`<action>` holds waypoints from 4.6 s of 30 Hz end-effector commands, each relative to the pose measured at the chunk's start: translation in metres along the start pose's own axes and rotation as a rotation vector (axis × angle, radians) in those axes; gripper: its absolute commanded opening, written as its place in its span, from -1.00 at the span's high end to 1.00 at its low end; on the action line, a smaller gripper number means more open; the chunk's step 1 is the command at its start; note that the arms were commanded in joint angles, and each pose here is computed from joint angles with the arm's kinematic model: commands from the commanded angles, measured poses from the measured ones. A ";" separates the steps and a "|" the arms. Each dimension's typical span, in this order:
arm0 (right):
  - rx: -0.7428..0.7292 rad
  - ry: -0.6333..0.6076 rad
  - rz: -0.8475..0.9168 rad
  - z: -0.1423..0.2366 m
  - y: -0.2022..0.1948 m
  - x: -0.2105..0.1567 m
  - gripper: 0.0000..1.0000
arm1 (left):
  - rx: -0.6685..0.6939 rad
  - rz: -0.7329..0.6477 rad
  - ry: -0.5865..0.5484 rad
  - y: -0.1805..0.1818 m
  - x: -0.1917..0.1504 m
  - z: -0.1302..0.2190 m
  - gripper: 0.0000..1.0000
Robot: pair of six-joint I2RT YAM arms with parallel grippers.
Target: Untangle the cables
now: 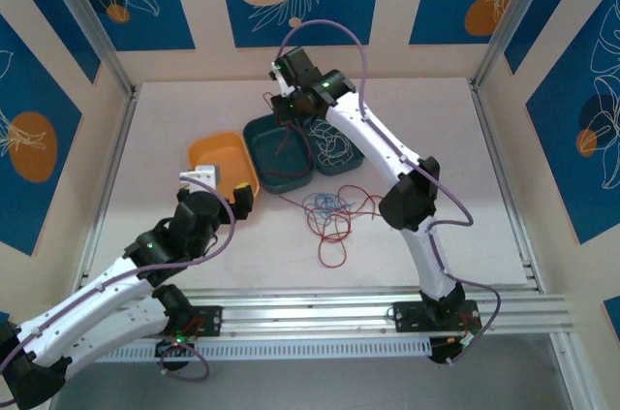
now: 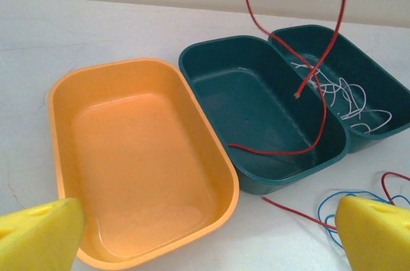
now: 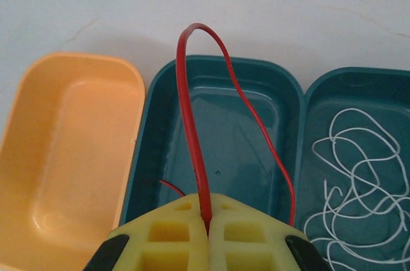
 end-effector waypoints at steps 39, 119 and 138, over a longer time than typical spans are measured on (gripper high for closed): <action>-0.030 0.330 0.011 -0.137 0.005 -0.075 1.00 | 0.002 0.023 0.000 0.001 -0.002 -0.009 -1.00; -0.094 0.593 -0.406 -0.011 0.042 -0.285 0.82 | -0.156 0.107 0.212 -0.032 -0.046 -0.060 -1.00; -0.122 0.215 -0.300 0.052 0.022 -0.293 1.00 | -0.293 0.018 0.172 -0.042 -0.057 -0.071 -1.00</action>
Point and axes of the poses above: each hand's point on the last joint's axis, 136 mm out from that joint toward the fingers, its own z axis back along the fingers, its own y axis along the line the jaws close on, x = y × z, the point moved 9 cm from there along z, back along the fingers, and after that the axes turned 13 degrees about z, right-handed, at the moved point
